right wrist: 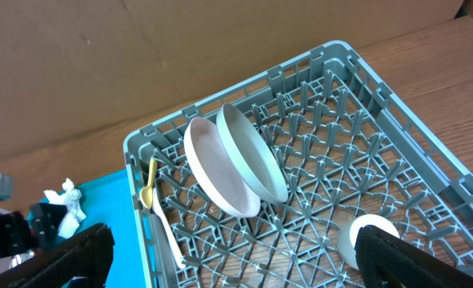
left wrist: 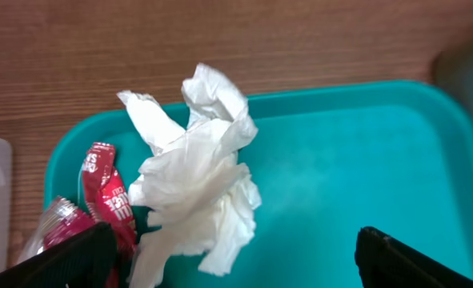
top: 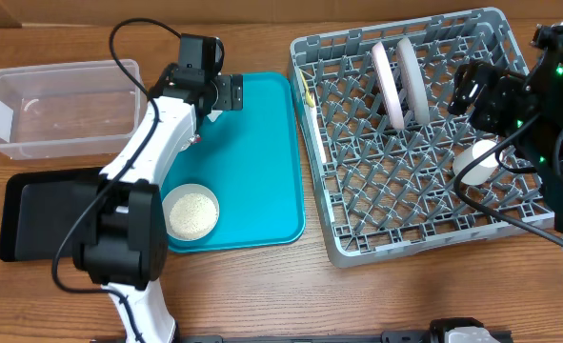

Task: Sort waste into correct bins and load items into the dishwasher rack
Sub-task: 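Move the left gripper over the teal tray toward the crumpled tissue, then grasp the white tissue with the left gripper and carry it to the clear bin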

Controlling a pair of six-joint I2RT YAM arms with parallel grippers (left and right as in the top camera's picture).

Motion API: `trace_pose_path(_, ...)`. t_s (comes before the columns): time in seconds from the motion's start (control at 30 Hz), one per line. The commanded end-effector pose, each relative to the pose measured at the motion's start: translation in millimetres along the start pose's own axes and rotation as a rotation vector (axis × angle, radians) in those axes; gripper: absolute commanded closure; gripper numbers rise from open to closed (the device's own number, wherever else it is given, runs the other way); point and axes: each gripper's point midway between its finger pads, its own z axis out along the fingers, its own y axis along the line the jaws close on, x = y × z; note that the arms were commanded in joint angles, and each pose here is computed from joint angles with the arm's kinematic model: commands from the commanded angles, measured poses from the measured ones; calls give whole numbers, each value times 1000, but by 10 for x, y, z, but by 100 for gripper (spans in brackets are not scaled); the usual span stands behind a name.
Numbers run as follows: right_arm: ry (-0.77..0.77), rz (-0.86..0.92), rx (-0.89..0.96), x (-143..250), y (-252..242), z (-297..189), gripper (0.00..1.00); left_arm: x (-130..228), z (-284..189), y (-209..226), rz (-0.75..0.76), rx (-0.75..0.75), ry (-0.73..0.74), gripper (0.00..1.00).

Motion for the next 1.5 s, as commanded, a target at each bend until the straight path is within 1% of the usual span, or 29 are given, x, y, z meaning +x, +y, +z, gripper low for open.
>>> trace_pose_path(0.0,-9,2,7,-24,-18,-3,0,-14,167,67,54,-35,-6,3)
trace_pose_path(0.07,-9,3,7,-23,-18,-2,0,-3,251,75,58,-44,-11,4)
trace_pose_path(0.1,-9,3,7,-23,-18,-2,0,9,294,103,57,-62,-11,6)
trace_pose_path(0.2,-9,3,7,-23,-18,-2,0,82,419,141,54,-77,5,6)
trace_pose_path(0.23,-9,2,7,-23,-18,-2,0,96,449,133,55,-73,7,9)
trace_pose_path(0.3,-9,2,7,-23,-18,-2,0,95,472,110,54,-60,3,25)
trace_pose_path(0.5,-9,2,7,-23,-18,-2,0,102,513,112,29,-61,0,60)
trace_pose_path(0.57,-9,3,7,-23,-18,-2,0,134,505,113,21,-62,14,78)
trace_pose_path(0.63,-9,3,7,-23,-18,-2,0,106,451,116,24,-62,16,93)
trace_pose_path(0.67,-9,3,7,-23,-18,-2,0,62,396,117,26,-62,13,96)
trace_pose_path(0.8,-9,2,7,-23,-18,-2,0,-275,23,118,20,-58,-25,96)
trace_pose_path(0.93,-9,2,7,-23,-18,-2,0,-696,-534,146,5,-55,-98,96)
trace_pose_path(1.03,-9,3,7,-23,-18,-2,0,-911,-904,230,-13,-58,-163,96)
trace_pose_path(1.1,-9,3,7,-23,-18,-2,0,-982,-1110,358,-30,-85,-194,96)
trace_pose_path(1.17,-9,3,7,-23,-18,-2,0,-972,-1278,567,-52,-138,-194,96)
trace_pose_path(1.23,-9,2,7,-23,-18,-2,0,-870,-1345,781,-72,-184,-155,96)
trace_pose_path(1.37,-9,3,7,-24,-18,-2,0,-490,-1287,1224,-119,-255,-1,96)
trace_pose_path(1.47,-9,2,7,-23,-18,-2,0,-284,-1178,1621,-222,-309,69,96)
